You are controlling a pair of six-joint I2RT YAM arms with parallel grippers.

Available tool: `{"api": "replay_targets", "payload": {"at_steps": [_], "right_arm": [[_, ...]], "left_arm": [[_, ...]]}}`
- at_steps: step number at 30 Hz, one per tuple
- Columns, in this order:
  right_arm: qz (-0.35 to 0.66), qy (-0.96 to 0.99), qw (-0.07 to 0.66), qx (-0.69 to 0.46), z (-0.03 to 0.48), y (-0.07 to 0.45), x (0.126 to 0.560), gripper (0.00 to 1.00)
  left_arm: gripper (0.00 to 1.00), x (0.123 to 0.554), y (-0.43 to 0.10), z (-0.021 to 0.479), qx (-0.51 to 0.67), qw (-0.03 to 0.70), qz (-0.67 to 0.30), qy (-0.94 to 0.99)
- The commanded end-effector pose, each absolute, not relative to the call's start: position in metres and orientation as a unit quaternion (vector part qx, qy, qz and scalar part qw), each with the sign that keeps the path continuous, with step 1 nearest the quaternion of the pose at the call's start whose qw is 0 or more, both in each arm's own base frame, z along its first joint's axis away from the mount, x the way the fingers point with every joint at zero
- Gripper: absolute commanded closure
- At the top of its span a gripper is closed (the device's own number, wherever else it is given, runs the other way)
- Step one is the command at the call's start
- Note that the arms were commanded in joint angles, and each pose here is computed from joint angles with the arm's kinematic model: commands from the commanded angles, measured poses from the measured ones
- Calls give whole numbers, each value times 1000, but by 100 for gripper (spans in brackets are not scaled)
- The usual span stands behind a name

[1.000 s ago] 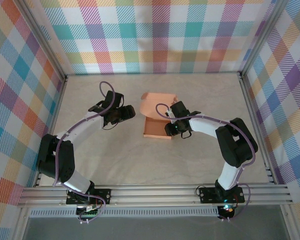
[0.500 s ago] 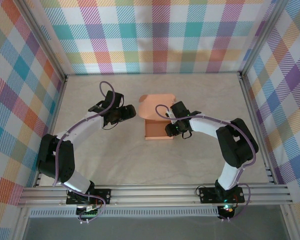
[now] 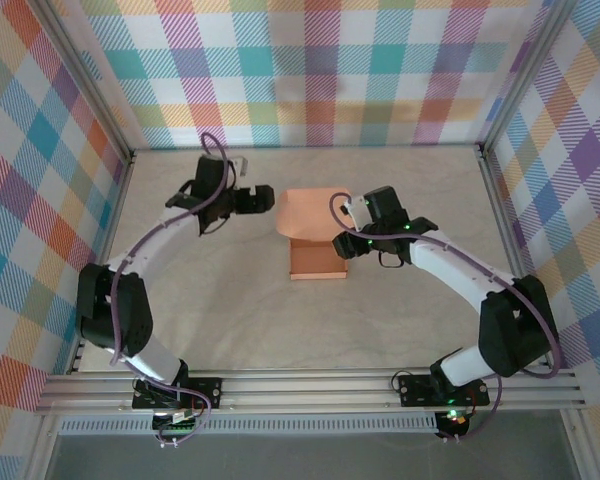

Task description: Fold the paper box

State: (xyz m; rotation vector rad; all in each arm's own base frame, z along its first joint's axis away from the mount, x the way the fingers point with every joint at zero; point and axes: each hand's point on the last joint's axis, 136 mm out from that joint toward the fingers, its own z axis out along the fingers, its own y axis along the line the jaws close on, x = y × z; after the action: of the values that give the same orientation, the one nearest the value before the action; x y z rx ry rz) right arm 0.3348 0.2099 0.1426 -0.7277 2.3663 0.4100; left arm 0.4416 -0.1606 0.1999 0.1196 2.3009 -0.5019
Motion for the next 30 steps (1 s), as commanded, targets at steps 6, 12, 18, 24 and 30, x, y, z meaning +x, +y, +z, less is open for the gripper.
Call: {"api": "replay_targets", "payload": {"at_steps": [6, 12, 18, 24, 30], "right_arm": [[178, 884, 312, -298, 159, 204, 330, 32], [173, 886, 312, -295, 159, 198, 326, 32], [167, 890, 309, -291, 157, 194, 324, 32], [168, 891, 308, -290, 157, 195, 326, 32], [168, 892, 305, -290, 156, 195, 325, 32]], "left_arm": [[8, 458, -197, 201, 273, 321, -255, 870], [27, 453, -213, 187, 373, 246, -285, 848], [44, 441, -214, 171, 416, 182, -298, 839], [55, 433, -221, 161, 436, 150, -315, 830], [52, 434, -225, 163, 439, 150, -323, 825]]}}
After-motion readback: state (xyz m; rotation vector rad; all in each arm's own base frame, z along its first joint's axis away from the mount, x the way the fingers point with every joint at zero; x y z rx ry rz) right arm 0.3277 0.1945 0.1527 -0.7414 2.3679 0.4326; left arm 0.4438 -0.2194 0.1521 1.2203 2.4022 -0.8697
